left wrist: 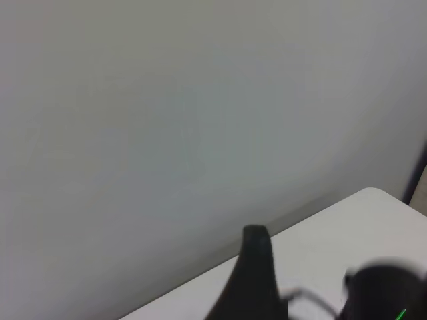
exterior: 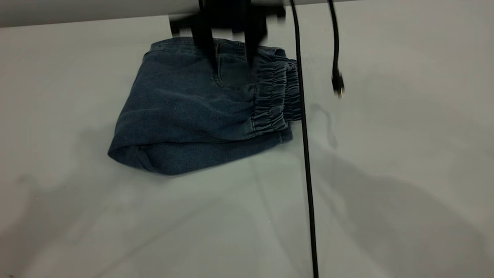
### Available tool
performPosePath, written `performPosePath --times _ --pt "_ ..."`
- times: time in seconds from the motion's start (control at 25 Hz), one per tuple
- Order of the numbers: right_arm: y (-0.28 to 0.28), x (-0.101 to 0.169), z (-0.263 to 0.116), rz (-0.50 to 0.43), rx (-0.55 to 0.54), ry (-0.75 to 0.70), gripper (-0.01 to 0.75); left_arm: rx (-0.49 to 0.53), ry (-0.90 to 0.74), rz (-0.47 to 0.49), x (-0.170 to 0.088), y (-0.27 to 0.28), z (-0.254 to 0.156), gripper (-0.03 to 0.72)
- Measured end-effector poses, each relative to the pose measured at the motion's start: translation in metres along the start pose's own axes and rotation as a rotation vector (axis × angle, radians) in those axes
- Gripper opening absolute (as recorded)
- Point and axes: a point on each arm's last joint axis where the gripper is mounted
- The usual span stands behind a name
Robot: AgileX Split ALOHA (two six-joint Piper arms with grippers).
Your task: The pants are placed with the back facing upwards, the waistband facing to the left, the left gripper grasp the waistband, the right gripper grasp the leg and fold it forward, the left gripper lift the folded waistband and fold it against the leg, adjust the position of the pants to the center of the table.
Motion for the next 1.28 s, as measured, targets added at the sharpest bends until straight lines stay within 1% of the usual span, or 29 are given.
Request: performPosePath --times 0.2,0.36,0.48,0.6,0.72,0.8,0.92,1.08,1.16,1.28 --pt "0.091 0.000 0.013 0.083 -0.151 0.163 0.382 -0.027 -0.025 0.006 -0.002 0.010 0.007 0.582" --pt "0.172 -0.007 0.014 0.131 -0.297 0.295 0.382 -0.066 -0.107 0.013 -0.006 0.030 0.020 0.582" --pt "0.237 -0.017 0.006 0.181 -0.412 0.342 0.382 -0.090 -0.119 -0.014 -0.012 0.047 0.029 0.582" --pt "0.297 -0.027 -0.009 0.250 -0.512 0.388 0.382 -0.096 -0.155 -0.026 -0.019 0.067 0.036 0.582" --pt "0.341 -0.039 -0.030 0.317 -0.571 0.431 0.382 -0.083 -0.175 -0.038 -0.025 0.087 0.040 0.582" --pt "0.360 -0.046 -0.045 0.347 -0.582 0.458 0.382 -0.055 -0.171 -0.051 -0.030 0.100 0.039 0.582" --pt "0.385 -0.062 -0.072 0.373 -0.594 0.504 0.382 0.020 -0.170 -0.057 -0.035 0.120 0.035 0.582" --pt "0.401 -0.082 -0.111 0.409 -0.573 0.569 0.382 0.163 -0.128 -0.024 -0.039 0.148 0.024 0.580" --pt "0.409 -0.094 -0.132 0.422 -0.571 0.581 0.382 0.237 -0.105 0.006 -0.040 0.161 0.018 0.575" --pt "0.410 -0.112 -0.161 0.418 -0.550 0.583 0.382 0.336 -0.043 0.023 -0.044 0.178 0.009 0.559"
Point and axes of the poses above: a point on each arm's last joint axis where the gripper is mounted, y pointing back along that axis away from the gripper, x along the wrist's bending axis when the last joint is at zero, z = x × y, and after that the axes turned 8 degrees about -y, right-handed
